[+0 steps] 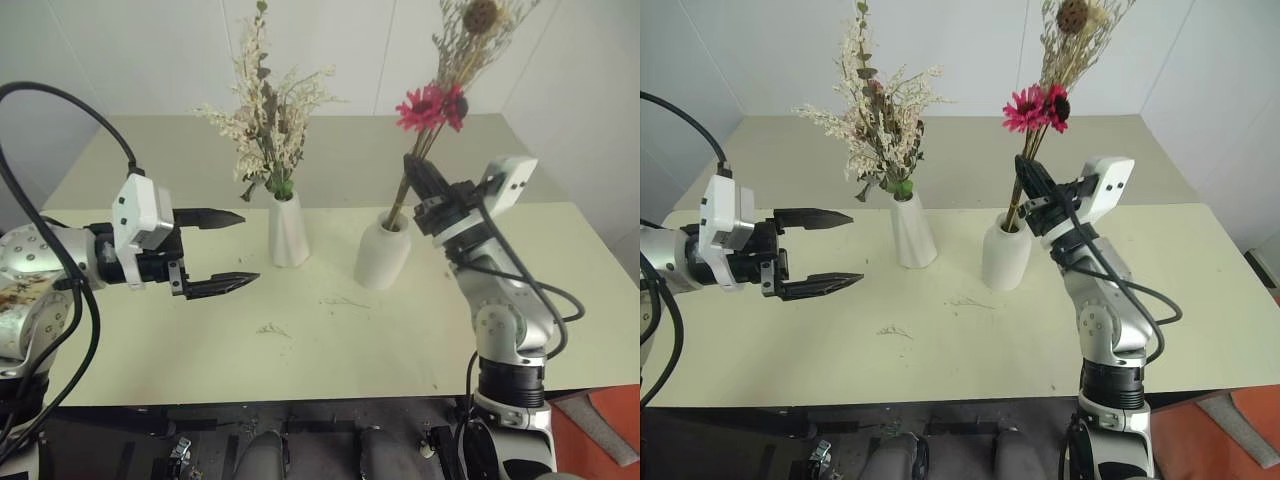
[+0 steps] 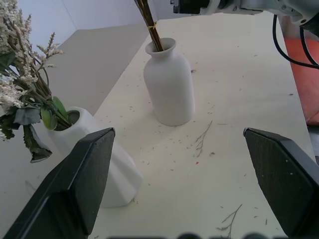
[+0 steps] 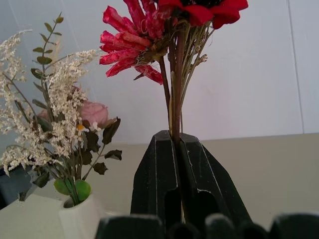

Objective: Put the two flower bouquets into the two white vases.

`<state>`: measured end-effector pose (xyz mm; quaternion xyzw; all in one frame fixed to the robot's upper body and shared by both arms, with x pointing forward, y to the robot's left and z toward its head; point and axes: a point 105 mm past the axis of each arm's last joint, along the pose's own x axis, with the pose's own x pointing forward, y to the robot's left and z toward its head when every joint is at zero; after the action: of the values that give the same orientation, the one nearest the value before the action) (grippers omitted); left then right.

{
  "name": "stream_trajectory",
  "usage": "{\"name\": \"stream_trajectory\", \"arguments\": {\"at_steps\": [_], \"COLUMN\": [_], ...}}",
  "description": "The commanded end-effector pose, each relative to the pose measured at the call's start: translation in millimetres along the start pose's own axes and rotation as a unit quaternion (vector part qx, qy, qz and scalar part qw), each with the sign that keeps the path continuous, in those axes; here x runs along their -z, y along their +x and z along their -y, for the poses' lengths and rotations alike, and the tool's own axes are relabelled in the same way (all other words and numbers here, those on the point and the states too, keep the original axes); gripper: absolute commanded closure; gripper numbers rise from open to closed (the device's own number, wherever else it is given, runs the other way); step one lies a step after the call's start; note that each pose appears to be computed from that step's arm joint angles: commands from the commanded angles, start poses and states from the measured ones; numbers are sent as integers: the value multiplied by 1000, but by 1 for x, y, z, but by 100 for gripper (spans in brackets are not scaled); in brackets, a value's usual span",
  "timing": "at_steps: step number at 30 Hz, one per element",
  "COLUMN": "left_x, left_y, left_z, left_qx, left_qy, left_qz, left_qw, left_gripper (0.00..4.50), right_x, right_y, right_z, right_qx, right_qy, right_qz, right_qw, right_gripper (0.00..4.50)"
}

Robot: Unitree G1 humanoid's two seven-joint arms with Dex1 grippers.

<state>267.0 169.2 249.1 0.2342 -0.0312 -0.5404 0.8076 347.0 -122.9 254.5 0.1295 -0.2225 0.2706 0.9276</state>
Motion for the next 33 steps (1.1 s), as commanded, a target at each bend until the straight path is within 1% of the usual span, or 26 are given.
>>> {"name": "stream_trajectory", "arguments": {"at_steps": [1, 5, 7, 8, 11, 12, 13, 14, 20, 23, 26, 31, 33], "left_x": [-11, -10, -9, -9, -8, -8, -7, -7, -3, -2, 3, 3, 5], "left_y": [-7, -8, -8, -8, -6, -6, -6, -5, -6, -7, -7, -5, -4], "left_z": [-3, -5, -5, -5, -5, -6, -6, -6, -6, -7, -7, -7, -7], "left_qx": [-10, -12, -12, -12, -10, -10, -11, -11, -12, -18, -20, -20, -21], "left_qy": [29, 30, 30, 30, 30, 29, 29, 28, 24, 20, 17, 17, 18], "left_qz": [2, 0, -1, -1, 2, 3, 4, 5, 3, 3, -2, 1, -2], "left_qw": [1000, 999, 999, 999, 1000, 1000, 1000, 1000, 1000, 1000, 1000, 1000, 1000], "left_gripper": [0, 0, 0, 0, 0, 0, 0, 0, 0, 0, 0, 0, 0], "right_x": [-9, -6, -5, -4, 0, 1, 2, 3, 8, 10, 8, 3, 3], "right_y": [0, -4, -6, -7, -10, -11, -12, -14, -31, -45, -52, -63, -72], "right_z": [-6, -7, -9, -10, -15, -15, -15, -14, -8, -1, 3, -1, 0], "right_qx": [-14, -23, -27, -29, -44, -44, -40, -35, -13, -2, 7, -28, -43], "right_qy": [-31, -40, -39, -43, -45, -43, -40, -38, -47, -63, -71, -122, -151], "right_qz": [31, 25, 23, 20, 8, 5, 2, -1, -26, -62, -85, -138, -175], "right_qw": [999, 999, 999, 998, 998, 998, 998, 999, 998, 996, 994, 983, 972], "right_gripper": [448, 448, 393, 375, 276, 243, 202, 173, 173, 173, 173, 173, 173]}}
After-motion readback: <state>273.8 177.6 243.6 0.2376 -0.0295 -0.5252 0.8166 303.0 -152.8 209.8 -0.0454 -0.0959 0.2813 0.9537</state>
